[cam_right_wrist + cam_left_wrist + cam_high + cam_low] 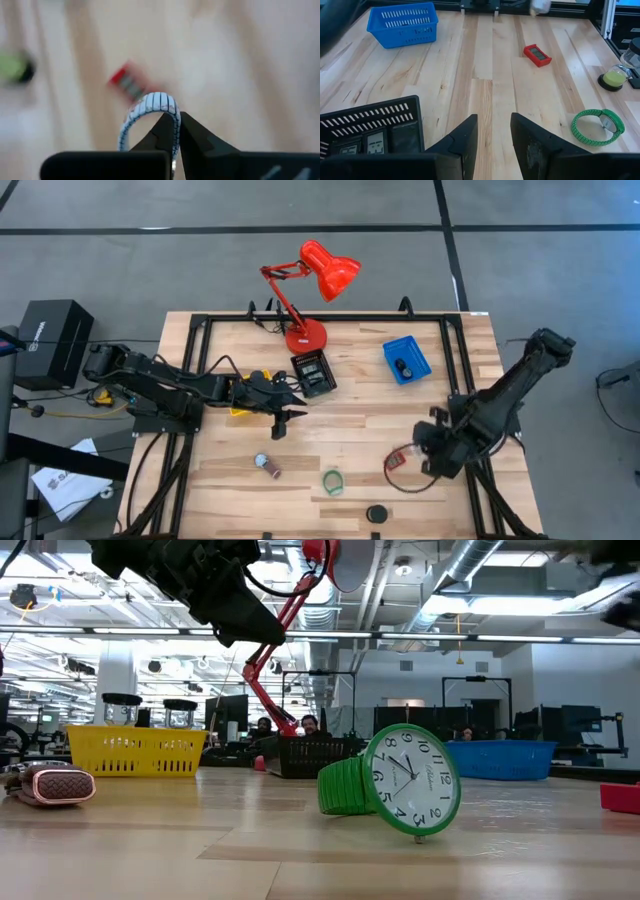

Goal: Pick & Place Office items
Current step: Put the white wrist watch into the blue bin

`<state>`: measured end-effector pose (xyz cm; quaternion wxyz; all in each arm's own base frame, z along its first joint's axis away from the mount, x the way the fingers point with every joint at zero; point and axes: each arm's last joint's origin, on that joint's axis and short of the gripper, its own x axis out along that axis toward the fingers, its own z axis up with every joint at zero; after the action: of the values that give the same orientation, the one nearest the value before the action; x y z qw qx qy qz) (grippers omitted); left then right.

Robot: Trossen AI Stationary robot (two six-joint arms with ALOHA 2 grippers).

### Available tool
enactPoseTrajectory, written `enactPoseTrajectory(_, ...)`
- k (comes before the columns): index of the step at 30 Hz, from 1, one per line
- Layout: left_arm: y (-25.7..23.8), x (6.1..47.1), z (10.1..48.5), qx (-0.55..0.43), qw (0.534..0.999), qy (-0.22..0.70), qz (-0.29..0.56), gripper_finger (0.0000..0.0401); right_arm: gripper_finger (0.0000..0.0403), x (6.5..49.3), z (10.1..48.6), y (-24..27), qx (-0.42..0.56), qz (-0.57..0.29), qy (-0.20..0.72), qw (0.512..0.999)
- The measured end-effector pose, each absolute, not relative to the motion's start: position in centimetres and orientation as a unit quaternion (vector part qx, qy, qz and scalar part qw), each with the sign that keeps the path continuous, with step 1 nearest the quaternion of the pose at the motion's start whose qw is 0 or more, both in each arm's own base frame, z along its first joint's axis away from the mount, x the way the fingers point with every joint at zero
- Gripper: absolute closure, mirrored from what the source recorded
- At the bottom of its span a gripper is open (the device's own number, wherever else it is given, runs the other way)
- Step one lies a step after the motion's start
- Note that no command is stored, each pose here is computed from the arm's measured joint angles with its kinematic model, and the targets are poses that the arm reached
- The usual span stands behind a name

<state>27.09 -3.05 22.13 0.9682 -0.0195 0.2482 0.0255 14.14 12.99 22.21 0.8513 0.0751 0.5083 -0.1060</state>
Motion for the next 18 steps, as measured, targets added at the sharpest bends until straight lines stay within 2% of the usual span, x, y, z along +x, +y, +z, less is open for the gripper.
enactPoseTrajectory(4,-3.0,27.1,22.1,-0.019,0.968,0.248,0.026,0.0291,0.0392,14.6,23.5,11.2,0.027,-0.188,0.393,0.900)
enactPoseTrajectory(6,-3.0,27.1,22.1,-0.020,0.968,0.248,0.025,0.0291,0.0386,14.9,24.0,10.1,0.007,-0.231,0.356,0.906)
enactPoseTrajectory(11,-3.0,27.1,22.1,-0.020,0.968,0.247,0.025,0.0291,0.0386,15.4,24.4,6.7,-0.004,-0.329,0.347,0.878)
enactPoseTrajectory(15,-3.0,27.1,22.2,-0.020,0.969,0.245,0.025,0.0290,0.0395,16.3,24.4,4.7,-0.024,-0.364,0.363,0.857)
enactPoseTrajectory(18,-3.1,27.1,22.2,-0.020,0.969,0.244,0.025,0.0290,0.0396,17.0,24.4,3.0,-0.002,-0.407,0.357,0.841)
